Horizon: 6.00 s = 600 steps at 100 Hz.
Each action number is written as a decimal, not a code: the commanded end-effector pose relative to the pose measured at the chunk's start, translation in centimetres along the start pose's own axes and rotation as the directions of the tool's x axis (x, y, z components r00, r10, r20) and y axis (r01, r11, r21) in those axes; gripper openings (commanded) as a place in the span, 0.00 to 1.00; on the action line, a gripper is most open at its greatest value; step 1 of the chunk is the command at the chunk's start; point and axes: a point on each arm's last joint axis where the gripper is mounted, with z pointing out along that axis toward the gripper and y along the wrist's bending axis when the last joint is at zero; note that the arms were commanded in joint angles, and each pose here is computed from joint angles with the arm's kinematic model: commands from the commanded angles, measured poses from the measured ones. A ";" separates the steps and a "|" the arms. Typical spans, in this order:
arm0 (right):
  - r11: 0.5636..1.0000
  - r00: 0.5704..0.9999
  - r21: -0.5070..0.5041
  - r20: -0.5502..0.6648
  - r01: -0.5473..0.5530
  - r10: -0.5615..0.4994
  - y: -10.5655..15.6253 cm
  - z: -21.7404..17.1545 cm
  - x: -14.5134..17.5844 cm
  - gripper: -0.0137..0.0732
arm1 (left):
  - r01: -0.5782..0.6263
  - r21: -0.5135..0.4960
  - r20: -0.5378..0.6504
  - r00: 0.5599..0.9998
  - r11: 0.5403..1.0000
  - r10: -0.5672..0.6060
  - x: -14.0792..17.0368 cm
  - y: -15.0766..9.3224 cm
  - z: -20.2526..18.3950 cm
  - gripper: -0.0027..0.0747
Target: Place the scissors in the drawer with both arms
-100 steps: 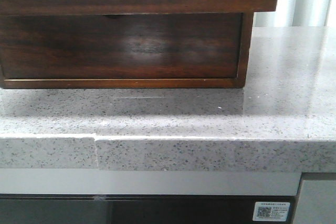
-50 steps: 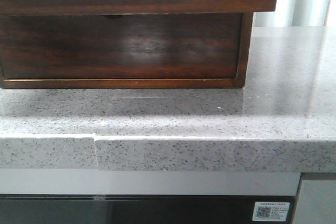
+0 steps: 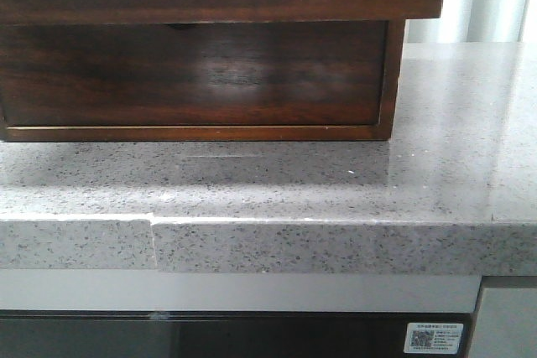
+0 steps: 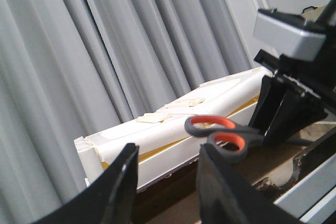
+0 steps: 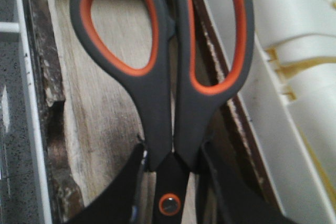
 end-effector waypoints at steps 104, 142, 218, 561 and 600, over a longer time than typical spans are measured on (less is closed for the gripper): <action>0.988 0.986 0.087 0.116 -0.128 0.118 -1.7 -3.5 -1.6 0.23 | 0.057 0.007 0.083 0.995 0.998 -0.057 -1.4 0.3 -0.3 0.30; 0.963 0.918 0.089 0.337 -0.253 0.210 -1.2 -13.9 -1.2 0.09 | 0.182 -0.079 0.016 0.983 0.980 -0.181 -0.3 1.1 -3.7 0.01; 0.868 0.685 0.097 0.658 -0.487 0.311 13.9 -17.9 16.6 0.09 | 0.356 0.039 -0.141 0.927 0.934 -0.348 8.7 -4.4 -3.1 0.01; 0.642 0.582 0.274 0.742 -0.716 0.332 18.0 -13.5 23.6 0.09 | 0.224 -0.485 -0.481 0.739 0.845 -0.471 16.5 -5.2 -5.3 0.01; 0.276 0.627 0.591 0.544 -0.758 0.557 18.2 -13.2 27.8 0.09 | 0.224 -0.485 -0.481 0.739 0.845 -0.471 16.5 -5.2 -5.3 0.01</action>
